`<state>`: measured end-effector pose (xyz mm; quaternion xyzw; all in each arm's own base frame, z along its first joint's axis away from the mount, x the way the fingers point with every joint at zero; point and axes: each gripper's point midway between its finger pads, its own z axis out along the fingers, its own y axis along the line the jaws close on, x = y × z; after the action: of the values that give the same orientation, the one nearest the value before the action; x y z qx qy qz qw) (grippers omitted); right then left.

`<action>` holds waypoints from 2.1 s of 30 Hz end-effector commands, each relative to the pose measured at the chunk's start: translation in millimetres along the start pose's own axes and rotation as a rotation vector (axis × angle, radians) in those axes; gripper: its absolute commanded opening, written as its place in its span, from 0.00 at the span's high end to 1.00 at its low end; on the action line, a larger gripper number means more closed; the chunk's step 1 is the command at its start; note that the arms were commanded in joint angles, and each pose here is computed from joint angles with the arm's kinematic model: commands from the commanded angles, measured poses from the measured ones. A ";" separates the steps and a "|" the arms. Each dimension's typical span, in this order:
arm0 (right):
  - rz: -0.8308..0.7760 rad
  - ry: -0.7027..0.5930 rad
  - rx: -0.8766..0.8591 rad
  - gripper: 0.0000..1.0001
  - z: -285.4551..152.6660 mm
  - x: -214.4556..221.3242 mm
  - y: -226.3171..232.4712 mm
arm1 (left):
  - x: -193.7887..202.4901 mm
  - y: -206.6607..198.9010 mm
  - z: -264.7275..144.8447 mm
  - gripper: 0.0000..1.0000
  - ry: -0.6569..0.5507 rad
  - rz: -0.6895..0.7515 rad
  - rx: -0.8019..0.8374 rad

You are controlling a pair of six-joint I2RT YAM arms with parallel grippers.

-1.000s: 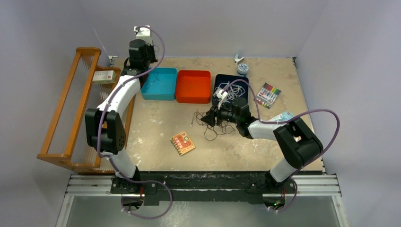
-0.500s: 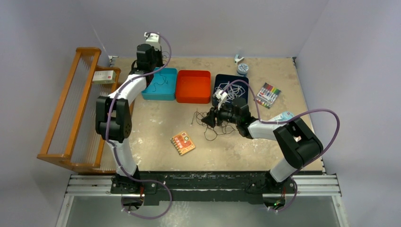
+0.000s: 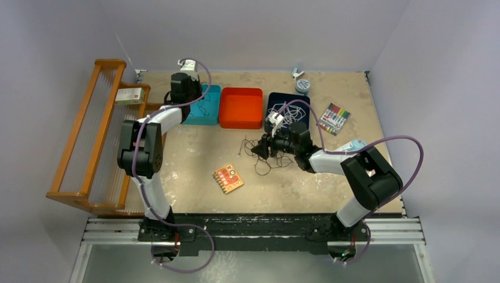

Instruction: Untangle the cables

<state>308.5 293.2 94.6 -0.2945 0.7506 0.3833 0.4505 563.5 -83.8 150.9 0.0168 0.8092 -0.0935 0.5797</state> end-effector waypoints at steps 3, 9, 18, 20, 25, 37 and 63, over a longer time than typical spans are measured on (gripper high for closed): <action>-0.030 -0.046 -0.013 0.45 0.2 -12.7 4.6 | -35.0 2.9 -19.3 1.00 -0.120 -0.068 -0.030; -0.025 -0.090 0.044 0.40 -12.7 -20.3 3.0 | -21.5 11.6 -21.0 1.00 -0.080 -0.105 -0.085; -0.033 -0.101 0.064 0.38 -16.1 -25.7 1.4 | -0.3 21.4 -14.7 1.00 -0.014 -0.149 -0.146; -0.032 -0.102 0.066 0.38 -17.0 -25.3 1.8 | 3.3 21.8 -12.4 1.00 -0.002 -0.156 -0.149; -0.031 -0.107 0.069 0.38 -19.3 -26.1 2.3 | 20.5 24.6 -3.2 1.00 0.061 -0.171 -0.167; -0.038 -0.110 0.076 0.37 -20.1 -29.4 1.7 | 32.5 28.1 5.5 0.99 0.114 -0.182 -0.190; -0.055 -0.153 0.106 0.36 -27.7 -43.1 1.5 | -50.4 21.9 -27.7 0.45 -0.059 -0.210 -0.193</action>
<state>310.4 274.3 128.7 -0.2630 0.7389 0.3540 0.5095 545.5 -59.4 151.6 -0.1145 0.8323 -0.0726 0.5375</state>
